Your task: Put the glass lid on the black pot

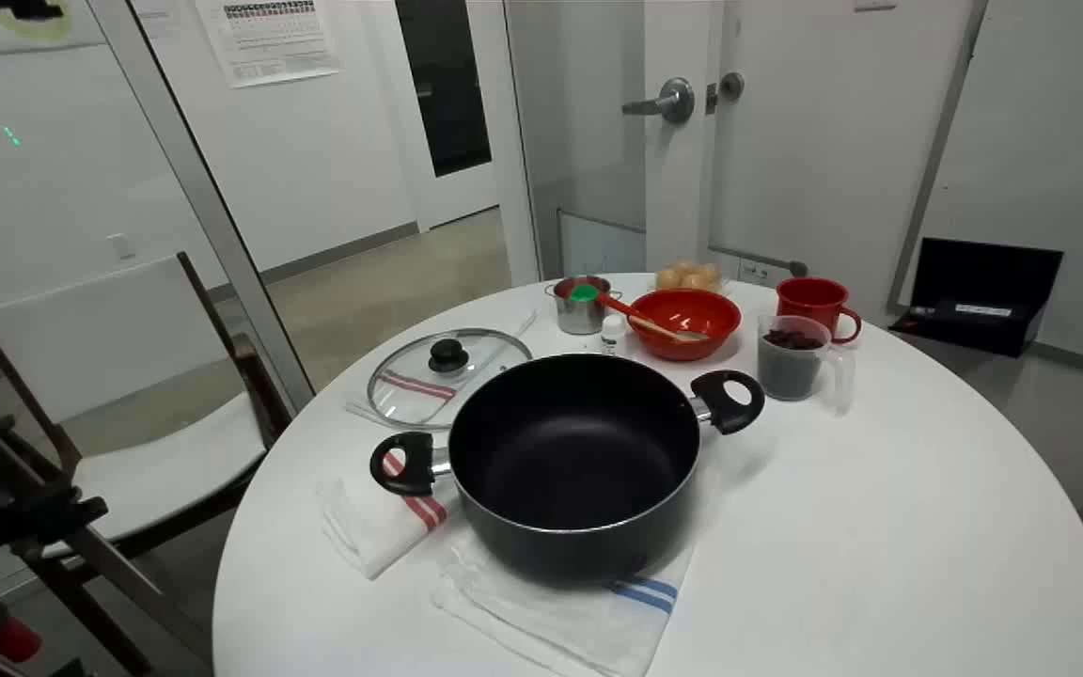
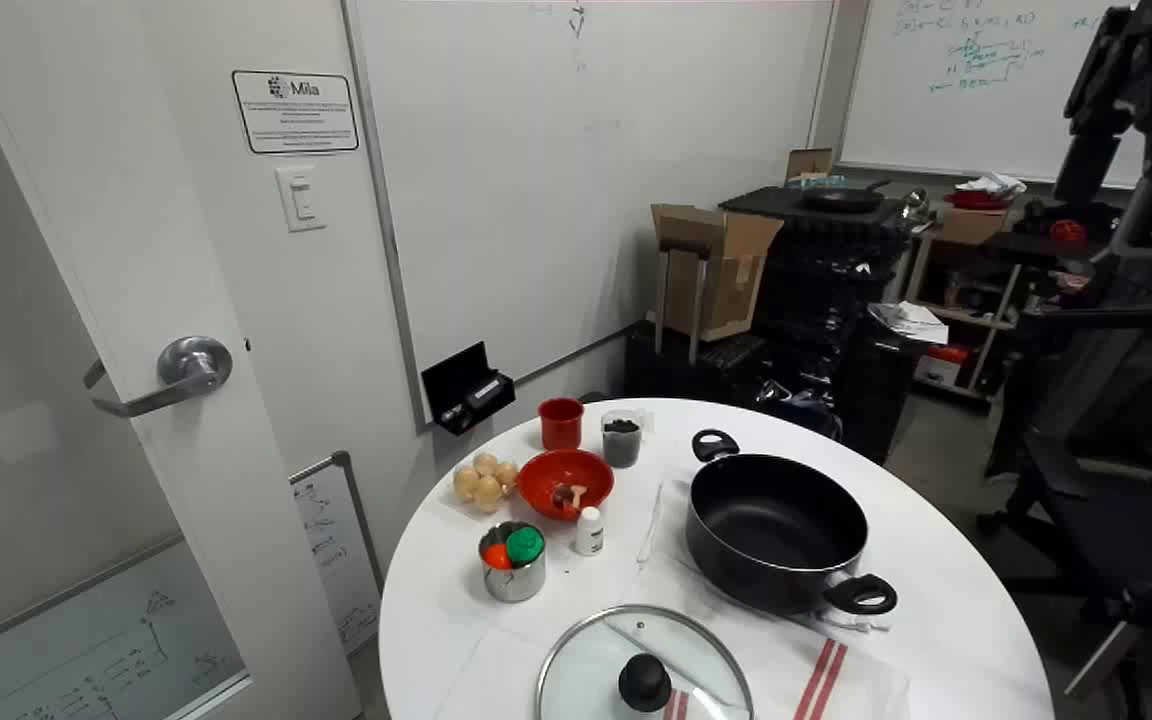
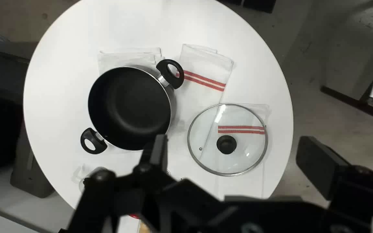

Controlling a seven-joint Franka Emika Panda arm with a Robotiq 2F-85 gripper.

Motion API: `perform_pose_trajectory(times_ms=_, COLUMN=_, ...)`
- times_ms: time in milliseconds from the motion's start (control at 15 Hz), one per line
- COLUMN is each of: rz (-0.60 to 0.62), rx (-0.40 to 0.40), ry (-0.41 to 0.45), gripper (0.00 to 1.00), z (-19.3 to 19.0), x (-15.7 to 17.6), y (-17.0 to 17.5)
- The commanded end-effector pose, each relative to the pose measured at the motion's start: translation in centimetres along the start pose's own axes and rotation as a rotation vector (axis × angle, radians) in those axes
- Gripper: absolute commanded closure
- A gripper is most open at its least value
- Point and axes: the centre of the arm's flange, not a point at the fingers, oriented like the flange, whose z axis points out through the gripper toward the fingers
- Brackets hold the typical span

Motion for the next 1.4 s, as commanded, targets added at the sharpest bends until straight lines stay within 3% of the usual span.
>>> perform_pose_trajectory(times_ms=0, rz=0.000, rx=0.000, ry=0.000, gripper=0.00, z=0.0, x=0.0, y=0.0)
perform_pose_trajectory(times_ms=533, rz=0.000, rx=0.000, ry=0.000, gripper=0.00, z=0.0, x=0.0, y=0.0)
perform_pose_trajectory(times_ms=933, rz=-0.121, rx=0.042, ry=-0.031, gripper=0.00, z=3.8, x=5.3, y=0.2)
perform_pose_trajectory(times_ms=1333, rz=-0.255, rx=0.098, ry=-0.078, gripper=0.00, z=11.1, x=13.4, y=-0.6)
